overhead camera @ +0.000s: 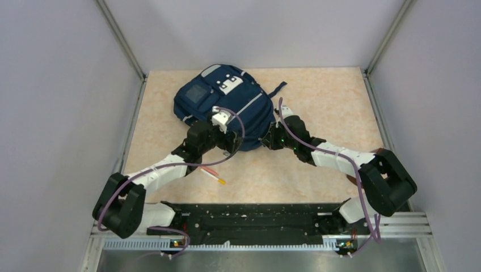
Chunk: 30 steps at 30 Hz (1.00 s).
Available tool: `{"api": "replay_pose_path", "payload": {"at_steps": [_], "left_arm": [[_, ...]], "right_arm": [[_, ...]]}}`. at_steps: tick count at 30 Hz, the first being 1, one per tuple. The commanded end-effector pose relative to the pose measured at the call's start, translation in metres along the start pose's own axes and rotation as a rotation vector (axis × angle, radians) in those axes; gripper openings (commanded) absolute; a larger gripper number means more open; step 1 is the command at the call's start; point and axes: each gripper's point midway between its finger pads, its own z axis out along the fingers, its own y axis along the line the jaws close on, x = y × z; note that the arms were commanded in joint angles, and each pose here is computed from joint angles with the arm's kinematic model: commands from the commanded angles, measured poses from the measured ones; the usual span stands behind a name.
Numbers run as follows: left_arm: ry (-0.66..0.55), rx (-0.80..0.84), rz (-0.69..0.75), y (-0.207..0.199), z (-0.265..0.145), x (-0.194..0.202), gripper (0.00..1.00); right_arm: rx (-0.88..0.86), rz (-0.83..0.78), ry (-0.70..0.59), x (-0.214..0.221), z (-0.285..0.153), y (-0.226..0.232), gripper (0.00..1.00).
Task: Pack the student bag
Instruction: Zip the student bag at the center of the board.
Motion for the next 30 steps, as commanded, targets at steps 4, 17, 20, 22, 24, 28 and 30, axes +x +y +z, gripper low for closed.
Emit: {"api": "replay_pose_path", "payload": {"at_steps": [4,17,20,22,24,28,30], "left_arm": [[-0.062,0.315,0.165,-0.062,0.022,-0.002,0.86],[0.005,0.301,0.305,-0.084,0.062,0.014,0.82],[0.017,0.259,0.335,-0.078,0.07,0.017,0.72],[0.024,0.236,0.35,-0.075,0.073,0.019,0.7],[0.033,0.223,0.359,-0.073,0.076,0.021,0.62],[0.06,0.205,0.362,-0.07,0.077,0.027,0.38],[0.063,0.195,0.367,-0.068,0.075,0.029,0.2]], "right_arm": [[-0.028,-0.005,-0.004,-0.003,-0.002,0.003,0.0],[-0.007,-0.024,-0.02,-0.006,-0.002,-0.001,0.0],[-0.007,-0.027,-0.022,-0.006,-0.003,-0.002,0.0],[-0.006,-0.031,-0.021,-0.006,-0.003,-0.002,0.0],[-0.004,-0.032,-0.019,-0.004,-0.003,-0.003,0.0],[0.006,-0.039,-0.025,-0.005,-0.004,-0.005,0.0],[0.015,-0.049,-0.031,-0.005,-0.004,-0.007,0.0]]}}
